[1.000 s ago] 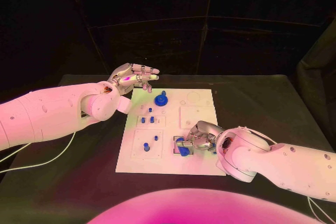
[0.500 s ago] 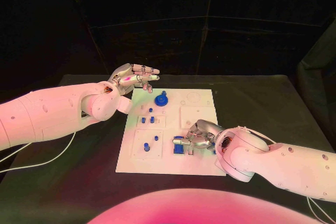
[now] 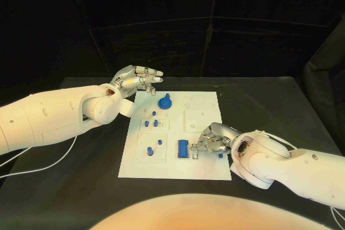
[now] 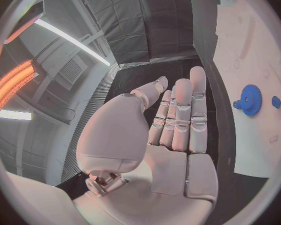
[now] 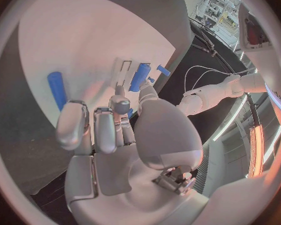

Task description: Assemble the parts on the task board

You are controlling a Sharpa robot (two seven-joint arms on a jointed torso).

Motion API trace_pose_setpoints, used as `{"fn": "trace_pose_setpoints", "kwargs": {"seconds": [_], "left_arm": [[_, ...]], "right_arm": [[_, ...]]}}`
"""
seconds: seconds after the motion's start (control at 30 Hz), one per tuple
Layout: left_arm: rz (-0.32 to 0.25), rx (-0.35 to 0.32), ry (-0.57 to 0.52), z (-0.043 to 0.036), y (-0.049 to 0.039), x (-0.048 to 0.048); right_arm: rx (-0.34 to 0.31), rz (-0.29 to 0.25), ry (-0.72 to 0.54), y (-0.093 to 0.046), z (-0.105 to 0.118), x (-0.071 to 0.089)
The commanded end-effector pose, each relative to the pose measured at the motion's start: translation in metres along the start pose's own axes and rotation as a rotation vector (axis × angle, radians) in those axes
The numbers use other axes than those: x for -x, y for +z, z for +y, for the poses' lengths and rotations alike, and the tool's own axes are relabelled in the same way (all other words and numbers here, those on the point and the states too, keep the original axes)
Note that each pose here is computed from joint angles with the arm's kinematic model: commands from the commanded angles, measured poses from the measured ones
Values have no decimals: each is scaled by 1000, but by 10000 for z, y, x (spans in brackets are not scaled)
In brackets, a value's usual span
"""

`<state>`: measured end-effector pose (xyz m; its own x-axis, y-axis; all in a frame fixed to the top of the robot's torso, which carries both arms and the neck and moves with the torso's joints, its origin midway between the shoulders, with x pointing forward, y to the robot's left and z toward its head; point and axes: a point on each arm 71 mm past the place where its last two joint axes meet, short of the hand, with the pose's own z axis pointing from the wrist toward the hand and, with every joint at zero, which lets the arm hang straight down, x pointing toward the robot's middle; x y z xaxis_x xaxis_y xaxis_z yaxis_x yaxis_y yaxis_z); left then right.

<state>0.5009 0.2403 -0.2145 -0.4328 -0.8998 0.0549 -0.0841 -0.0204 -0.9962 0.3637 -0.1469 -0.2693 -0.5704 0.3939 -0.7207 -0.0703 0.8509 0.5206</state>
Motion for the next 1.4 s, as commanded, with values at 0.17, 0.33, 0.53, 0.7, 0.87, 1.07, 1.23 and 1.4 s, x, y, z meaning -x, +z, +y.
{"fn": "trace_pose_setpoints", "kwargs": {"seconds": [0.17, 0.33, 0.53, 0.7, 0.87, 1.07, 1.23, 1.4], "left_arm": [[3, -8, -6, -14, -11, 11], [3, -9, -6, -13, -14, 11], [6, -8, -8, -6, -15, 1], [5, -7, -8, -4, -19, 5], [6, -7, -9, -3, -21, 8], [6, -6, -9, 0, -21, 11], [5, -5, -9, 2, -21, 14], [7, -3, -9, 5, -19, 12]], "right_arm": [[19, -81, 8, -205, -338, 239], [-26, -94, -40, -287, -511, 317], [-115, -61, -121, -304, -604, 310], [-152, -54, -180, -259, -626, 300], [-154, -46, -214, -196, -591, 272], [-141, -32, -247, -127, -515, 223], [-138, -7, -285, -88, -472, 184], [-133, 25, -328, -53, -425, 138]]}}
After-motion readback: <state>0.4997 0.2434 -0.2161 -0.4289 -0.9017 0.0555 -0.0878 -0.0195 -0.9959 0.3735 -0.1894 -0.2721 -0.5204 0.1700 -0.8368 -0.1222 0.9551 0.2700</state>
